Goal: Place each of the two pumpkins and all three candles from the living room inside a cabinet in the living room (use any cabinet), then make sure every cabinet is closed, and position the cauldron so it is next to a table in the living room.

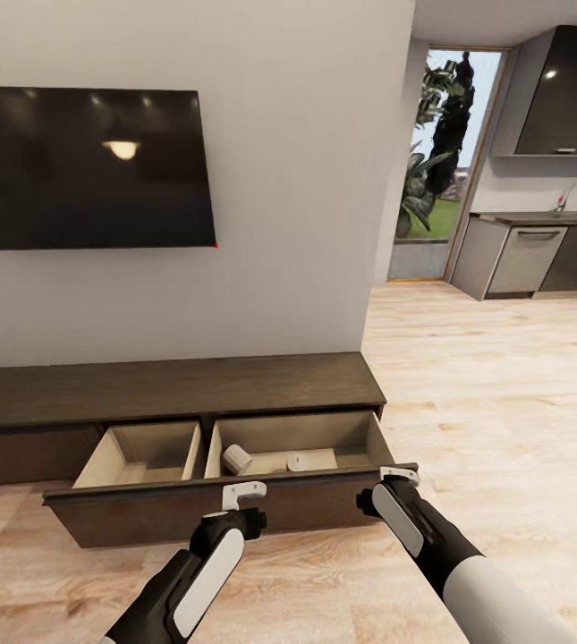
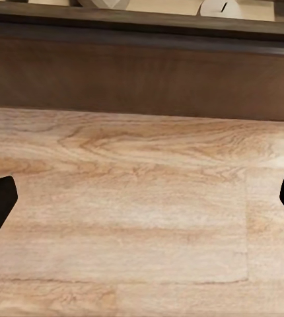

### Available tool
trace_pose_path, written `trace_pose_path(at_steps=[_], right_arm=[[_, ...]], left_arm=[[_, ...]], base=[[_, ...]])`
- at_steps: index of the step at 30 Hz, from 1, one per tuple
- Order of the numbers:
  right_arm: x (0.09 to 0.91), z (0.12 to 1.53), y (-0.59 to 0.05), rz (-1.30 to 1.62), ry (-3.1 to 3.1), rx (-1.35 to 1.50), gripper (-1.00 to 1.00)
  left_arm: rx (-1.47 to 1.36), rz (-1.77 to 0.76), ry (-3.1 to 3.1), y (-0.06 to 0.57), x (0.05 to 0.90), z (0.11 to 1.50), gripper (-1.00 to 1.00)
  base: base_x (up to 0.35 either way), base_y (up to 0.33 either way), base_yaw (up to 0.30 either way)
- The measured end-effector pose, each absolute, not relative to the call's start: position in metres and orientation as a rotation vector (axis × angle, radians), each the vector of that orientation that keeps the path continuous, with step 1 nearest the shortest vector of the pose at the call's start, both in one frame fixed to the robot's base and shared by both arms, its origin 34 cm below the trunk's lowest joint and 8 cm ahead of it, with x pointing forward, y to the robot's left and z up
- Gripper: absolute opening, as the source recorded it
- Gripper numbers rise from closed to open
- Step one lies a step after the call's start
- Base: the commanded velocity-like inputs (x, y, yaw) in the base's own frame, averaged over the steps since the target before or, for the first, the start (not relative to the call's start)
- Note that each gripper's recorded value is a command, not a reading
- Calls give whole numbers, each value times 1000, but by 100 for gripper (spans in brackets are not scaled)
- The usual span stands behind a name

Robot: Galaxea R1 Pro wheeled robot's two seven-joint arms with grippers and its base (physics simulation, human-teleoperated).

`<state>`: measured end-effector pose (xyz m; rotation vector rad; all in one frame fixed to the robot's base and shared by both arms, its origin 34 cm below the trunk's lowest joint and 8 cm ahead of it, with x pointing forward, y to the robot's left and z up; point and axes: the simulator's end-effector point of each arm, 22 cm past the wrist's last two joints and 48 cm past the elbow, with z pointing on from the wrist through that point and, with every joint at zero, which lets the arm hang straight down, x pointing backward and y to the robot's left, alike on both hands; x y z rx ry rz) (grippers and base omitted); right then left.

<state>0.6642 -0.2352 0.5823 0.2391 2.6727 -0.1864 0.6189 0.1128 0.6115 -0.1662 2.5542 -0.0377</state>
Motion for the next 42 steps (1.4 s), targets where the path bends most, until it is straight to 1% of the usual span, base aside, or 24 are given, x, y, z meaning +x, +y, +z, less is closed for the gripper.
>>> trace_pose_path(at_steps=[32, 42], right_arm=[[666, 590, -234, -179, 2668, 242, 100], [666, 591, -234, -179, 2668, 241, 100]], left_arm=[[-164, -38, 2555, 112, 620, 619, 100], [-158, -37, 2554, 112, 619, 619, 100]], base=[[0, -1, 0], [-87, -147, 0]])
